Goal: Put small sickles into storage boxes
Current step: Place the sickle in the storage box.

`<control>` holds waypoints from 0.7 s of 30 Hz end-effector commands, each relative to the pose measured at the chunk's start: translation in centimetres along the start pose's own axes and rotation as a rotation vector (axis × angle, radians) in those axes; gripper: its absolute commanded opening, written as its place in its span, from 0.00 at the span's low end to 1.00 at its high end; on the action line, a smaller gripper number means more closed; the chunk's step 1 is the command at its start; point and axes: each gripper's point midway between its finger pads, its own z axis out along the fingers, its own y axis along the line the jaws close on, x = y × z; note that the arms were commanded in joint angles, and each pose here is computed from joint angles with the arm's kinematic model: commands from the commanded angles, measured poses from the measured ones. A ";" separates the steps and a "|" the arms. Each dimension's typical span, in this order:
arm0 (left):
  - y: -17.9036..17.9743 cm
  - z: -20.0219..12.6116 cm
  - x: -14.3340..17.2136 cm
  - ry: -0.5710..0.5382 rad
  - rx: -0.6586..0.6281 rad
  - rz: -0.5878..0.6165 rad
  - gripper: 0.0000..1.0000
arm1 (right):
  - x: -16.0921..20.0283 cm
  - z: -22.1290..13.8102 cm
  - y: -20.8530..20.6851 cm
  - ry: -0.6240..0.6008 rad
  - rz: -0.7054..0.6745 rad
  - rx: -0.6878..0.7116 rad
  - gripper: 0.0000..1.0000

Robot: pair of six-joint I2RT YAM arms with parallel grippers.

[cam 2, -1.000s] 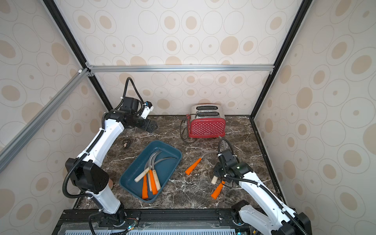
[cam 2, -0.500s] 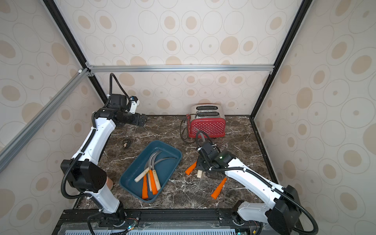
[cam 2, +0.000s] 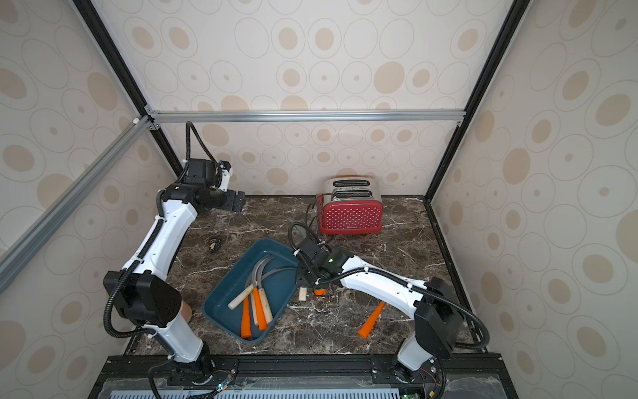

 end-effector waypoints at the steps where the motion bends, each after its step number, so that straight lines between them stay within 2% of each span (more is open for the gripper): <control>1: 1.1 -1.9 -1.9 -0.071 -0.043 -0.024 0.99 | 0.1 0.6 3.1 0.015 0.009 -0.082 0.04; 5: 2.0 -1.8 -2.1 -0.080 -0.083 -0.043 0.99 | 0.8 1.9 5.1 0.056 0.010 -0.122 0.04; 10: 1.9 -2.1 -2.4 -0.093 -0.074 -0.044 0.99 | 1.8 3.0 7.3 0.105 -0.013 -0.133 0.04; 21: 1.5 -3.0 -2.8 -0.119 -0.051 -0.008 0.99 | 4.0 4.6 8.0 0.205 0.001 -0.101 0.04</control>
